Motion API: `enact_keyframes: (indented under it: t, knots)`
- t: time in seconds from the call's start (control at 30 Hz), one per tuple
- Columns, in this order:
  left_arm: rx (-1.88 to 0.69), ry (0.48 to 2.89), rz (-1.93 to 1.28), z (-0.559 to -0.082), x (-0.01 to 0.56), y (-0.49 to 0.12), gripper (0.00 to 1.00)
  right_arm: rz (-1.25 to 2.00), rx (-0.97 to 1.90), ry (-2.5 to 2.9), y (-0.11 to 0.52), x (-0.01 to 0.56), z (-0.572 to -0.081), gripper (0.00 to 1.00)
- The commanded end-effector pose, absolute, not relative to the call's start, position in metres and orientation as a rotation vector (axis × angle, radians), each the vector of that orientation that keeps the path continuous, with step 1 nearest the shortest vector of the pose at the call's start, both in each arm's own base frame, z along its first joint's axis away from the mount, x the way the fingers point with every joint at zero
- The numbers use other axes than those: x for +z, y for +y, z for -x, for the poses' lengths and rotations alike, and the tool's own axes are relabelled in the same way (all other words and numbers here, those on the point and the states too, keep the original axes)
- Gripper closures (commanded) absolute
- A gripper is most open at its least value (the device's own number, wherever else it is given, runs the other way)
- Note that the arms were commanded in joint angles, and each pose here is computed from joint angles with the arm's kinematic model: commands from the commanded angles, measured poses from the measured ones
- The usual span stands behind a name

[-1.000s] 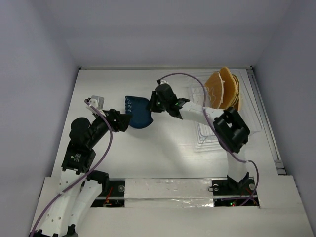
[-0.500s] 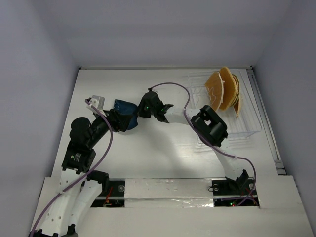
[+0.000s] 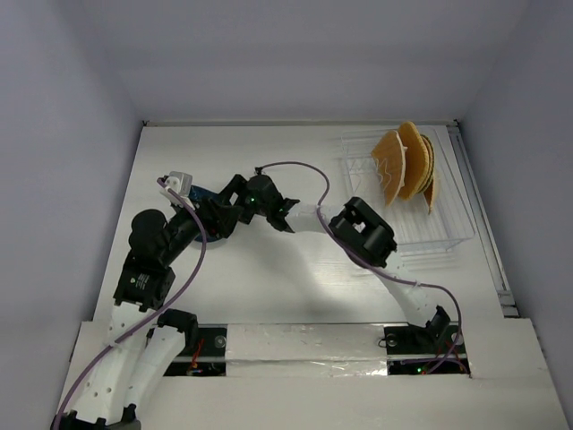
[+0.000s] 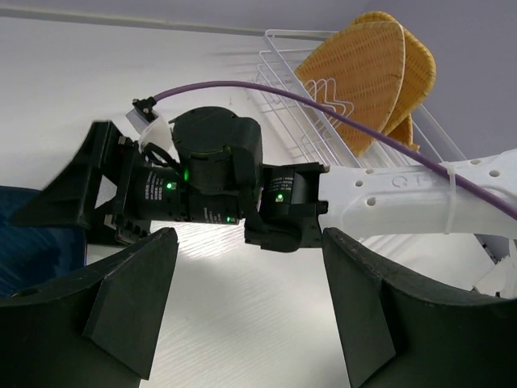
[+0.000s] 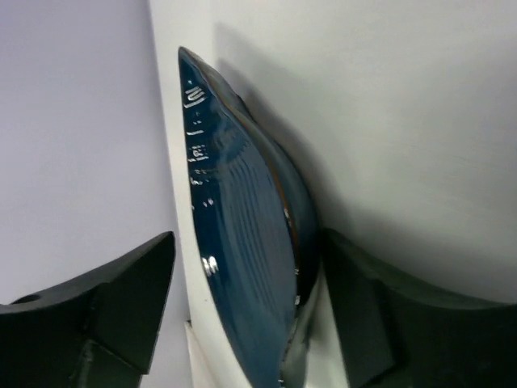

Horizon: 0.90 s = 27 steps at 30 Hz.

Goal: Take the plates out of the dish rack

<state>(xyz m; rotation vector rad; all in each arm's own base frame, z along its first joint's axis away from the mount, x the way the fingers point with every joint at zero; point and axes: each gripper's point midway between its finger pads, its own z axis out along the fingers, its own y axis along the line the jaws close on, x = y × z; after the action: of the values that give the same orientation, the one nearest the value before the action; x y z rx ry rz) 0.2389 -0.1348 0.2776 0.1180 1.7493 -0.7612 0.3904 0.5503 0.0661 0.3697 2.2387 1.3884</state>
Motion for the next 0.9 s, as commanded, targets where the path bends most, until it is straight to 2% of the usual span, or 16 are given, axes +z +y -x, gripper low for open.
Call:
enact_keyframes:
  t: [0.0,0.07,0.1,0.2,0.27,0.33,0.37,0.4,0.43,0.47,0.5,0.53,0.63,0.73,0.77,0.87]
  knots:
    - [-0.768,1.686,-0.14,-0.243,0.296,-0.136,0.31,-0.332,1.517,2.08,0.556,0.127,-0.394,0.09]
    - [-0.774,1.687,-0.143,-0.242,0.296,-0.137,0.31,-0.322,1.466,2.069,0.545,0.13,-0.393,0.01]
    - [-0.777,1.687,-0.143,-0.243,0.296,-0.138,0.31,-0.28,1.455,2.026,0.54,0.153,-0.392,0.0]
    - [-0.783,1.692,-0.146,-0.243,0.294,-0.139,0.31,-0.234,1.37,1.988,0.521,0.17,-0.389,0.0]
    - [-0.783,1.691,-0.146,-0.242,0.295,-0.139,0.31,-0.233,1.323,1.897,0.501,0.213,-0.39,0.0]
    - [-0.78,1.687,-0.147,-0.242,0.296,-0.138,0.31,-0.204,1.195,1.89,0.478,0.215,-0.389,0.02]
    - [-0.779,1.689,-0.146,-0.242,0.295,-0.138,0.31,-0.201,1.18,1.846,0.464,0.244,-0.385,0.08]
    - [-0.78,1.687,-0.147,-0.241,0.296,-0.138,0.31,-0.193,1.115,1.836,0.449,0.248,-0.387,0.15]
    - [-0.782,1.686,-0.149,-0.241,0.296,-0.138,0.31,-0.213,1.017,1.867,0.426,0.232,-0.387,0.26]
    - [-0.781,1.686,-0.147,-0.241,0.296,-0.138,0.31,-0.237,0.996,1.814,0.398,0.261,-0.388,0.41]
    - [-0.783,1.687,-0.149,-0.241,0.296,-0.139,0.31,-0.214,0.939,1.811,0.378,0.264,-0.386,0.87]
    - [-0.783,1.687,-0.15,-0.241,0.296,-0.139,0.3,-0.208,0.875,1.81,0.357,0.267,-0.383,0.97]
    - [-0.787,1.686,-0.153,-0.241,0.296,-0.139,0.31,-0.208,0.624,1.809,0.271,0.273,-0.367,1.0]
    - [-0.798,1.682,-0.16,-0.24,0.297,-0.141,0.36,-0.256,0.398,1.826,0.192,0.277,-0.356,1.0]
    - [-0.796,1.682,-0.159,-0.24,0.297,-0.141,0.4,-0.264,0.352,1.832,0.175,0.275,-0.353,1.0]
    - [-0.794,1.687,-0.156,-0.241,0.295,-0.141,0.58,-0.32,0.174,1.82,0.121,0.28,-0.347,0.87]
